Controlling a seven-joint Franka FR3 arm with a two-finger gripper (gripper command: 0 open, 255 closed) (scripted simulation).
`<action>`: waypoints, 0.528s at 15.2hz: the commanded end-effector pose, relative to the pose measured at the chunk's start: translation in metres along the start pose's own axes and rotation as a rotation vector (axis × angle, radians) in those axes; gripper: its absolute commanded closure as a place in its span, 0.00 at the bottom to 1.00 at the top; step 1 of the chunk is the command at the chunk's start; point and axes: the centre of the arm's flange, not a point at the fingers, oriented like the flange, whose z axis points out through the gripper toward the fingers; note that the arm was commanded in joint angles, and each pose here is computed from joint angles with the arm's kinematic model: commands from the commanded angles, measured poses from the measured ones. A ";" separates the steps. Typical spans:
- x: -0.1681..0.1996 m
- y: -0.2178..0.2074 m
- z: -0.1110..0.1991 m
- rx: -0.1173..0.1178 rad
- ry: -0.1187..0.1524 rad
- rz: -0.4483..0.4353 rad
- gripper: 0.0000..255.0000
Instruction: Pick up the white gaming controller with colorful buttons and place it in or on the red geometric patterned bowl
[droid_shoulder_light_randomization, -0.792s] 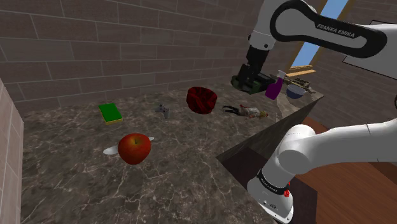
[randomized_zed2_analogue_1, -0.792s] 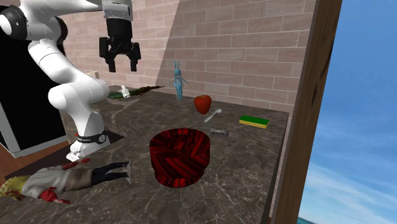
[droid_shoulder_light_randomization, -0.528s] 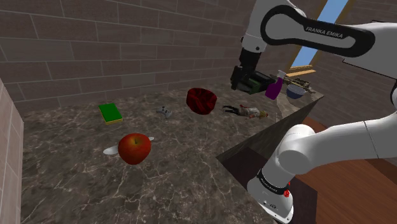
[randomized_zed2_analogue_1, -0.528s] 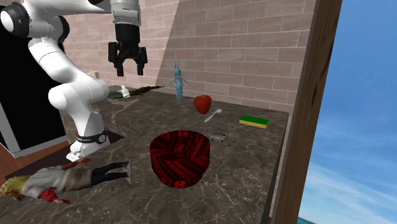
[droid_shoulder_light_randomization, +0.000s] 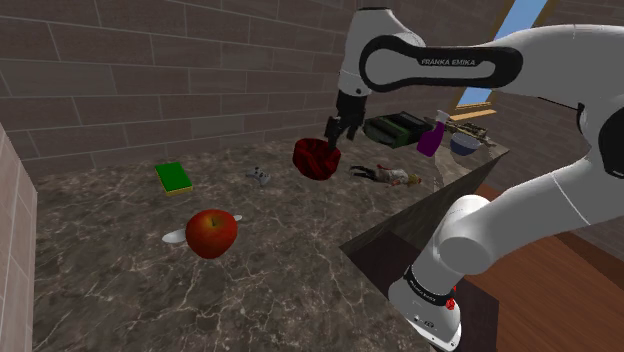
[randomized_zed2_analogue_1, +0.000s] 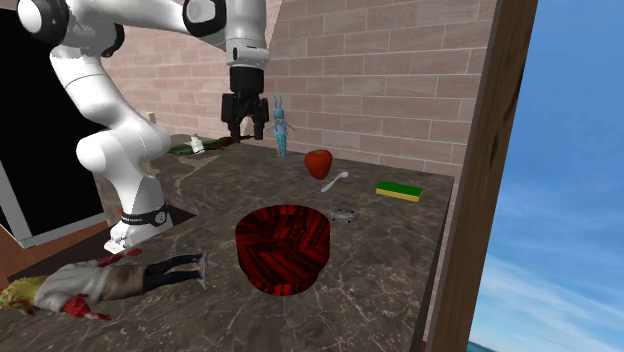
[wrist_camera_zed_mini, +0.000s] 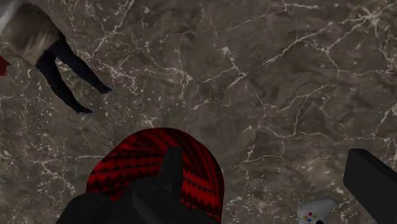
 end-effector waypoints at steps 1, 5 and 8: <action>0.019 -0.014 0.014 -0.010 0.003 -0.009 0.00; 0.057 -0.043 0.040 -0.032 0.006 -0.025 0.00; 0.085 -0.065 0.060 -0.048 0.008 -0.038 0.00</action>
